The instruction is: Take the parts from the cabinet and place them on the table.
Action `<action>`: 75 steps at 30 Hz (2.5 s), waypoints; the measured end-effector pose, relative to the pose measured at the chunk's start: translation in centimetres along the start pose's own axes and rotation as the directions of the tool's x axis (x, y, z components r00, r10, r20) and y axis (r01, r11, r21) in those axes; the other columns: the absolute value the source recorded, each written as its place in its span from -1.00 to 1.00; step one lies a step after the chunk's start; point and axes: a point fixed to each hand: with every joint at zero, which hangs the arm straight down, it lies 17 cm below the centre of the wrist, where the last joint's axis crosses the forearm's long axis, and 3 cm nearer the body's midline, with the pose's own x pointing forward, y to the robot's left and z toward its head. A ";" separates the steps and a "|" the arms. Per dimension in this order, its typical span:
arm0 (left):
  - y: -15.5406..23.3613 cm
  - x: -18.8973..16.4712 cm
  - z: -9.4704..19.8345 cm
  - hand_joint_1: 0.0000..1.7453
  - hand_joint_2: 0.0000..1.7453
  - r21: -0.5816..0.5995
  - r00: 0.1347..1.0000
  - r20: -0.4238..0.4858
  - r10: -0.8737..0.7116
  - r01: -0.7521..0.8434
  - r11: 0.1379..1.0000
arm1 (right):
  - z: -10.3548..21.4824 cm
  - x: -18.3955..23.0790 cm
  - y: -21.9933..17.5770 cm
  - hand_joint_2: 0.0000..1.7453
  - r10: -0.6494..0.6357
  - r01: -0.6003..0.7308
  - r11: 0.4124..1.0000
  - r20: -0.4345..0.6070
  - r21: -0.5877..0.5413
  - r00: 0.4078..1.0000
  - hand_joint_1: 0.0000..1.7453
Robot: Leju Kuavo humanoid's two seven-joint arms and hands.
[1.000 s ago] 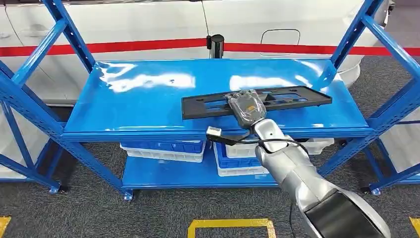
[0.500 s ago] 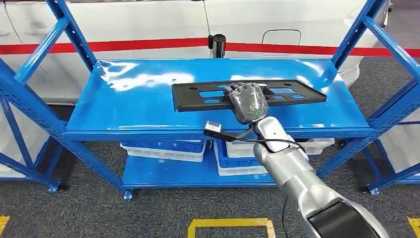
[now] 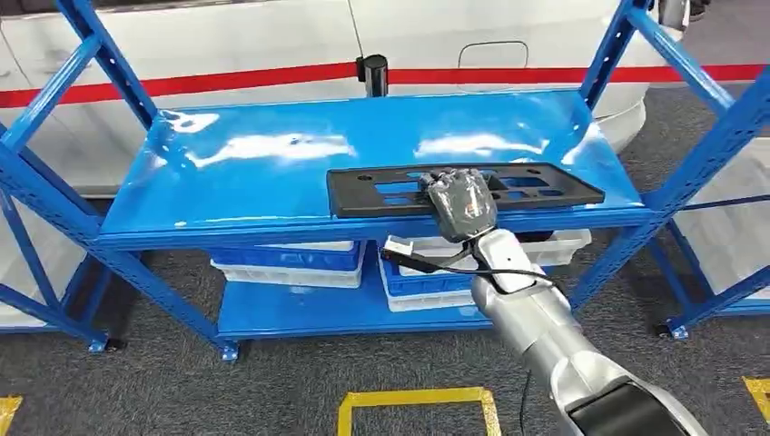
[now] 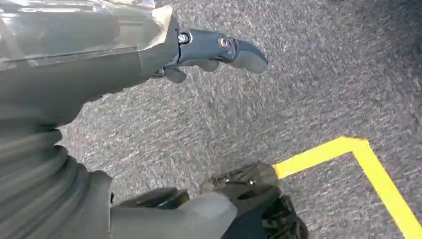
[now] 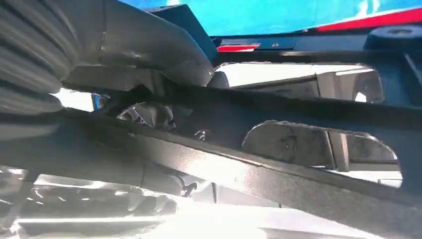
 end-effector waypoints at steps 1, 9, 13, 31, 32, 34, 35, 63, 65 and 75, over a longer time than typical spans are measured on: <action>0.0 0.0 0.0 -1.00 1.00 0.001 1.000 0.000 0.000 0.000 1.000 | -0.1 0.0 -0.1 1.00 0.001 -0.001 1.000 -0.002 -0.002 1.000 1.00; 0.5 0.1 -0.1 -1.00 1.00 0.018 1.000 0.006 -0.002 0.002 1.000 | -0.8 0.9 -0.4 1.00 0.005 -0.005 1.000 -0.012 -0.010 1.000 1.00; 0.7 0.2 -0.2 -1.00 1.00 0.025 1.000 0.009 -0.004 0.004 1.000 | -1.2 1.2 -0.6 1.00 0.003 -0.003 1.000 -0.018 -0.018 1.000 1.00; 0.3 0.2 -0.1 -1.00 1.00 0.018 1.000 0.008 -0.010 0.010 1.000 | -0.8 0.0 -0.8 1.00 0.011 -0.012 1.000 -0.050 -0.023 0.999 1.00; 0.3 0.1 0.0 -1.00 1.00 0.017 1.000 0.007 -0.011 0.011 1.000 | -0.9 0.0 -0.9 1.00 0.011 -0.012 1.000 -0.051 -0.025 0.999 1.00; 0.4 0.1 -0.1 -1.00 1.00 0.018 1.000 0.007 -0.012 0.012 1.000 | -1.0 0.1 -1.0 1.00 0.011 -0.013 1.000 -0.052 -0.028 0.999 1.00; 0.4 0.1 -0.1 -1.00 1.00 0.019 1.000 0.008 -0.012 0.012 1.000 | -0.9 0.1 -0.9 1.00 0.010 -0.012 1.000 -0.053 -0.026 0.999 1.00; 0.2 0.1 0.0 -1.00 1.00 0.012 1.000 0.014 -0.008 0.008 1.000 | -0.9 -1.1 -2.0 1.00 -0.001 -0.004 0.998 -0.085 -0.061 0.996 1.00; 0.3 0.0 0.0 -1.00 1.00 0.012 1.000 0.014 -0.008 0.008 1.000 | -0.9 -1.2 -2.0 1.00 -0.002 -0.004 0.998 -0.086 -0.060 0.996 1.00; 0.5 -0.1 -0.1 -1.00 1.00 0.013 1.000 0.010 -0.011 0.011 1.000 | -0.5 -1.2 -1.6 1.00 -0.004 -0.001 0.999 -0.091 -0.053 0.996 1.00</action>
